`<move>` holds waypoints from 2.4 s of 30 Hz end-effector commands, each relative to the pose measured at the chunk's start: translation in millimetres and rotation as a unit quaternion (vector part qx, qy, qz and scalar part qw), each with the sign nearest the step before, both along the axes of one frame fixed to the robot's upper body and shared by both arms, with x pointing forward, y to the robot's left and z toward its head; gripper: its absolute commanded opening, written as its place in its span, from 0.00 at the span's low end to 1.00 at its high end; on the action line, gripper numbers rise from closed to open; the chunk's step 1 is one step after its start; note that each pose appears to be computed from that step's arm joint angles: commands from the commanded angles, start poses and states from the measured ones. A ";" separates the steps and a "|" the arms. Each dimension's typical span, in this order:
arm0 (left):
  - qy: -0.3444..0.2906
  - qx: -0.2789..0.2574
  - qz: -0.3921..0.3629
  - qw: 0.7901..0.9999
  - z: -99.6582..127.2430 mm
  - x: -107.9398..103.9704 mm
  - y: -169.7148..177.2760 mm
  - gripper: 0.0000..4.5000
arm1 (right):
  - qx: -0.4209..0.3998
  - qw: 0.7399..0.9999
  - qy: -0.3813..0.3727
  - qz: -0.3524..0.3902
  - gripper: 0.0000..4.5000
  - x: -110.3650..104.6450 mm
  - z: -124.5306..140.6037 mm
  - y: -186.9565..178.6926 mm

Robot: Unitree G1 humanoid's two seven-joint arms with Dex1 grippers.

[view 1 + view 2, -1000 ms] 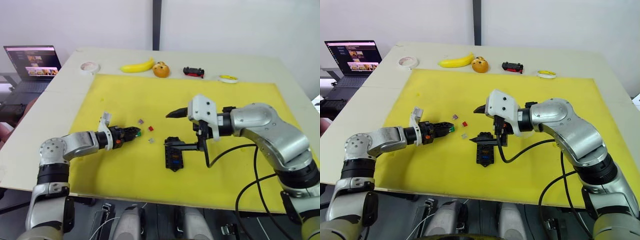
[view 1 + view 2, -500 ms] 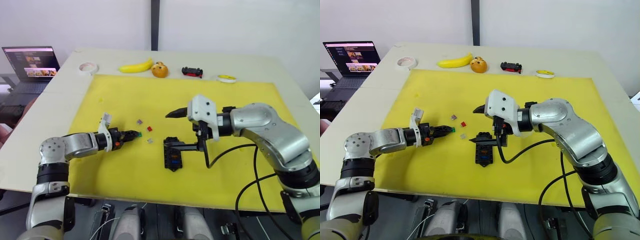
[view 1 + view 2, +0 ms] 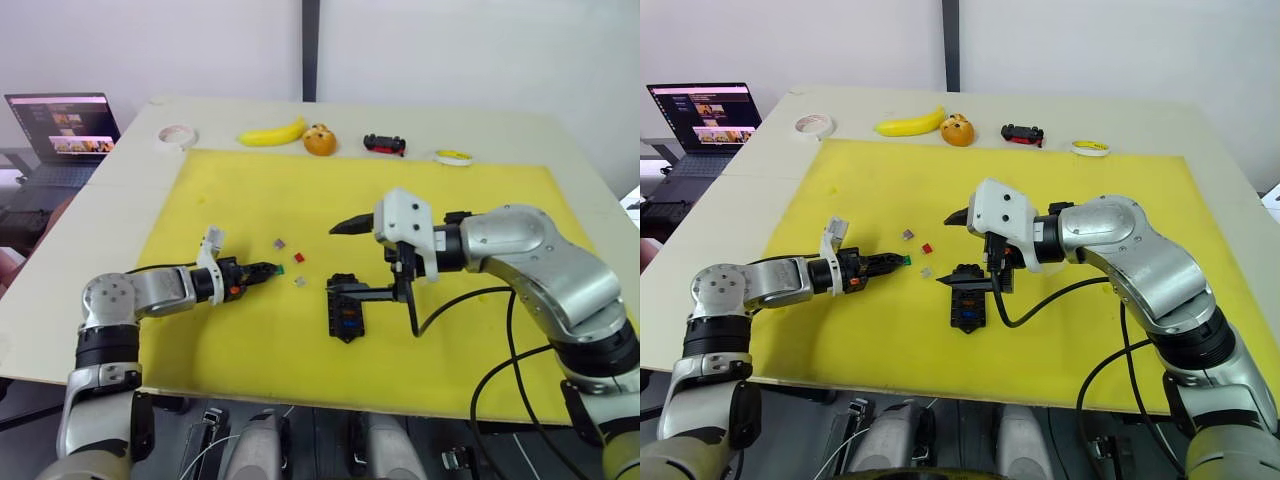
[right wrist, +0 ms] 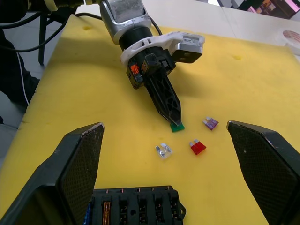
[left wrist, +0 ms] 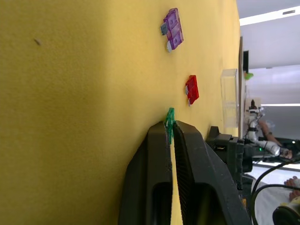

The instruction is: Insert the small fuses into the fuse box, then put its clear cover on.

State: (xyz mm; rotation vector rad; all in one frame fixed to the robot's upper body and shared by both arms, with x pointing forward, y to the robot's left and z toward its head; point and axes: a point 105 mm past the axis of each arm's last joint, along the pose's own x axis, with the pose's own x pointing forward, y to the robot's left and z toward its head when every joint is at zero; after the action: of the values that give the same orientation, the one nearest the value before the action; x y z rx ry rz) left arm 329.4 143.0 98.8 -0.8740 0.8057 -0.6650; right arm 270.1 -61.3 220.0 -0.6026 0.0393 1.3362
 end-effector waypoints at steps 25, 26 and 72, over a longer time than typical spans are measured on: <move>-0.489 -0.199 -0.095 0.844 216.9 -64.0 -15.8 0.04 | 0.383 0.906 0.176 -0.028 1.00 -4.4 76.8 -6.7; -0.500 -0.209 -0.101 0.835 222.4 -66.5 -21.7 0.04 | 0.411 0.892 0.187 -0.025 1.00 -4.3 82.7 -5.9; -0.506 -0.282 -0.096 0.809 242.2 -69.3 -58.5 0.00 | 0.563 0.778 0.274 0.041 0.38 -18.6 129.7 19.3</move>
State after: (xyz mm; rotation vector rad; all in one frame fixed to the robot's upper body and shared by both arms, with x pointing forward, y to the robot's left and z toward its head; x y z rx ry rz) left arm 269.2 85.4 334.0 -0.8177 -0.2822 -1.3965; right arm 265.4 -43.6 336.1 0.8406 -0.2546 1.2556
